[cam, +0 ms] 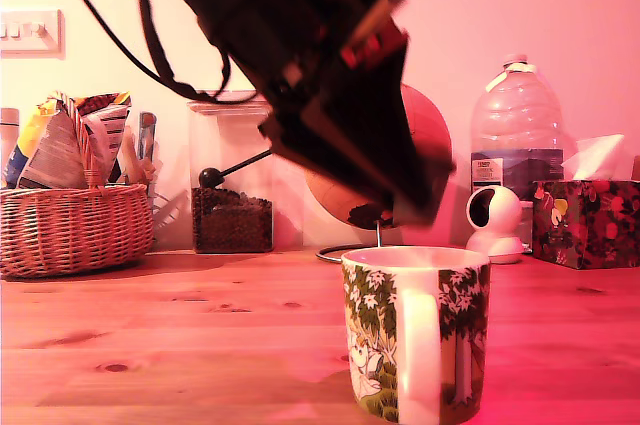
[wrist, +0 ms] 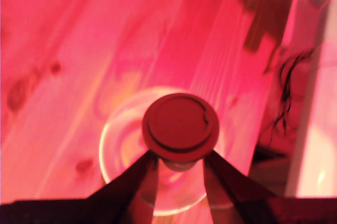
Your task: Pick up the coffee capsules from the table one by one and drop them inside the nearest coffee cup
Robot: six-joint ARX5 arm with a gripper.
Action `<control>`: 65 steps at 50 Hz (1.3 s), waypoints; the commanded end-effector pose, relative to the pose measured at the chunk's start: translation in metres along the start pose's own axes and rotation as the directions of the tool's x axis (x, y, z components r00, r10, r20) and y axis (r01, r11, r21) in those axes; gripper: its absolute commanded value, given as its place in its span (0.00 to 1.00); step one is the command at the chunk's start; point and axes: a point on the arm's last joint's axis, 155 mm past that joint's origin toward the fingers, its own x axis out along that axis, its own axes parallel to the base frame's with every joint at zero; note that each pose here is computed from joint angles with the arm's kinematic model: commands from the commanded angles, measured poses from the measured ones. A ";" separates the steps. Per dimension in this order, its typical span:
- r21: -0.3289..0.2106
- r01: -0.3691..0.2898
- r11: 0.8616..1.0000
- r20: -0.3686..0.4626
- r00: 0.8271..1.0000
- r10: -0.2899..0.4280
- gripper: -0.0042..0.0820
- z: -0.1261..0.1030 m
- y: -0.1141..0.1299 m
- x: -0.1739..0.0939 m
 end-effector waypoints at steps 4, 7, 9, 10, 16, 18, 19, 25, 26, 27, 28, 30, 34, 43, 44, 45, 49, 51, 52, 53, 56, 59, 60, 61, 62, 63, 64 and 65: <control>0.049 -0.015 0.999 -0.034 0.999 0.017 0.25 -0.006 0.000 0.007; 0.053 -0.021 0.998 -0.041 0.999 0.023 0.25 -0.007 -0.001 0.008; 0.054 -0.020 0.998 -0.046 0.999 0.022 0.25 -0.008 -0.002 0.008; 0.054 -0.019 0.998 -0.047 0.999 0.022 0.25 -0.009 -0.002 0.008; 0.060 -0.017 0.998 -0.050 0.999 0.020 0.25 -0.010 -0.003 0.008; 0.060 -0.017 0.998 -0.047 0.999 0.020 0.25 -0.009 -0.003 0.008; 0.060 -0.018 0.998 -0.045 0.999 0.020 0.25 -0.008 -0.003 0.008; 0.064 -0.020 0.998 -0.030 0.999 0.022 0.25 -0.005 -0.002 0.008; 0.065 -0.021 0.998 -0.028 0.999 0.022 0.25 -0.004 -0.002 0.008; 0.065 -0.020 0.998 -0.027 0.999 0.022 0.25 -0.004 -0.002 0.008; 0.065 -0.020 0.998 -0.028 0.999 0.022 0.25 -0.004 -0.002 0.008; 0.064 -0.020 0.998 -0.028 0.999 0.022 0.25 -0.004 -0.002 0.008; 0.064 -0.021 0.998 -0.030 0.999 0.023 0.25 -0.004 -0.002 0.008; 0.062 -0.022 0.998 -0.031 0.999 0.023 0.40 -0.005 -0.002 0.008; 0.062 -0.023 0.998 -0.030 0.999 0.025 0.47 -0.005 -0.001 0.008; 0.049 -0.025 0.998 -0.030 0.999 0.027 0.56 -0.005 -0.001 0.008; 0.040 -0.047 0.998 -0.036 0.998 0.048 0.85 -0.006 0.003 0.008; 0.040 -0.054 0.998 -0.038 0.998 0.056 0.91 -0.006 0.004 0.008; 0.036 -0.058 0.998 -0.038 0.998 0.059 0.92 -0.006 0.005 0.008; 0.037 -0.059 0.998 -0.038 0.997 0.061 0.92 -0.006 0.005 0.008; 0.041 -0.057 0.998 -0.035 0.998 0.058 0.92 -0.005 0.003 0.008; 0.044 -0.055 0.997 -0.033 0.998 0.057 0.91 -0.005 0.002 0.008; 0.045 -0.055 0.997 -0.033 0.998 0.057 0.91 -0.005 0.002 0.008; 0.045 -0.055 0.997 -0.034 0.998 0.057 0.91 -0.005 0.002 0.008; 0.045 -0.055 0.997 -0.034 0.998 0.057 0.90 -0.005 0.002 0.007; 0.045 -0.055 0.997 -0.035 0.998 0.057 0.88 -0.005 0.002 0.007; 0.045 -0.055 0.997 -0.036 0.998 0.057 0.86 -0.005 0.002 0.007; 0.045 -0.055 0.997 -0.036 0.998 0.057 0.84 -0.005 0.001 0.006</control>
